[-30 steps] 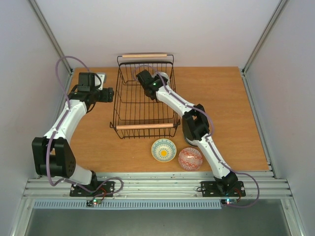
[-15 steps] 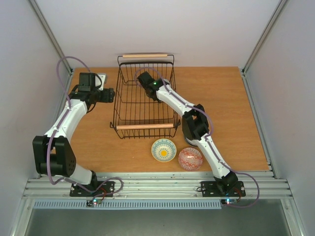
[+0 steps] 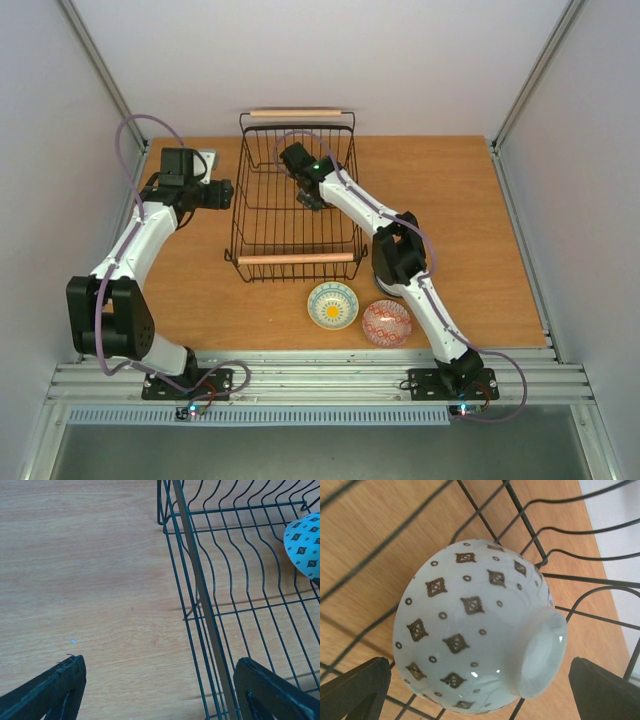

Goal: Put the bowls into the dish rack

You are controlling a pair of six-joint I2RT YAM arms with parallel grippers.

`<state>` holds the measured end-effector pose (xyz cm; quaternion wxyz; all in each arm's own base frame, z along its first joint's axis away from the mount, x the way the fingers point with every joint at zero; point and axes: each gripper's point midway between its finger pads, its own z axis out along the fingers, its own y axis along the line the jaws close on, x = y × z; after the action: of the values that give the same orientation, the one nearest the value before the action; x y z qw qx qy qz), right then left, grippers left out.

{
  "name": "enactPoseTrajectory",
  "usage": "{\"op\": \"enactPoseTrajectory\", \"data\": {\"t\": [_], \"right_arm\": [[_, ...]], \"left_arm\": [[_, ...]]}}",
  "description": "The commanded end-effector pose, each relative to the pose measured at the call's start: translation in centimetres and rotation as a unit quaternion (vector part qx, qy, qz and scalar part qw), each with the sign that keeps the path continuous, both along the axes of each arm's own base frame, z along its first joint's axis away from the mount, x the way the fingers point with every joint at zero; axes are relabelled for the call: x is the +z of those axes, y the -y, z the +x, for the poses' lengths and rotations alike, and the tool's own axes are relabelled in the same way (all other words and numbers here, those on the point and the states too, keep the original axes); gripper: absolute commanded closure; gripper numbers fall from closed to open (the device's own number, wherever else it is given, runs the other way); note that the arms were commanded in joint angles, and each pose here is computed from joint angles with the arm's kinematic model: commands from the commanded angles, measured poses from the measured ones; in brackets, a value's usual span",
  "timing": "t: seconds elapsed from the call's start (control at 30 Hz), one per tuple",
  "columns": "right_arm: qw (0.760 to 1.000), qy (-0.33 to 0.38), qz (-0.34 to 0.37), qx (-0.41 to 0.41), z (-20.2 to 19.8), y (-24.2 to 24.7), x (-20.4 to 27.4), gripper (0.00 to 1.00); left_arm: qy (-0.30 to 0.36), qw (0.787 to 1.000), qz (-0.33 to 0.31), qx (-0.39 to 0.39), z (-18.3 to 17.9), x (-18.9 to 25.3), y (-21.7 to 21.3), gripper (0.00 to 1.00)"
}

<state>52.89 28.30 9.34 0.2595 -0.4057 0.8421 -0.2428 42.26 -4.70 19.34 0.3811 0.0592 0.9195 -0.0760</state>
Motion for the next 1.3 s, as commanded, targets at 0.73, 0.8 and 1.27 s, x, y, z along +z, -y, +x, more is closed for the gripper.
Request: {"op": "enactPoseTrajectory", "data": {"t": [0.73, 0.8, 1.27], "right_arm": [[0.888, 0.073, 0.445, -0.089, -16.2, 4.7, 22.6, 0.28], [0.879, 0.050, 0.463, -0.103, -19.2, 5.8, 21.3, 0.32], [0.916, -0.025, 0.362, -0.172, -30.1, 8.1, 10.5, 0.66]], "left_arm": [[0.012, 0.998, -0.025, -0.048, -0.3, 1.2, 1.7, 0.18], [0.016, 0.998, -0.030, -0.056, -0.5, 1.6, 2.0, 0.18], [0.046, 0.996, -0.037, -0.068, -1.2, 3.5, 2.4, 0.18]]}}
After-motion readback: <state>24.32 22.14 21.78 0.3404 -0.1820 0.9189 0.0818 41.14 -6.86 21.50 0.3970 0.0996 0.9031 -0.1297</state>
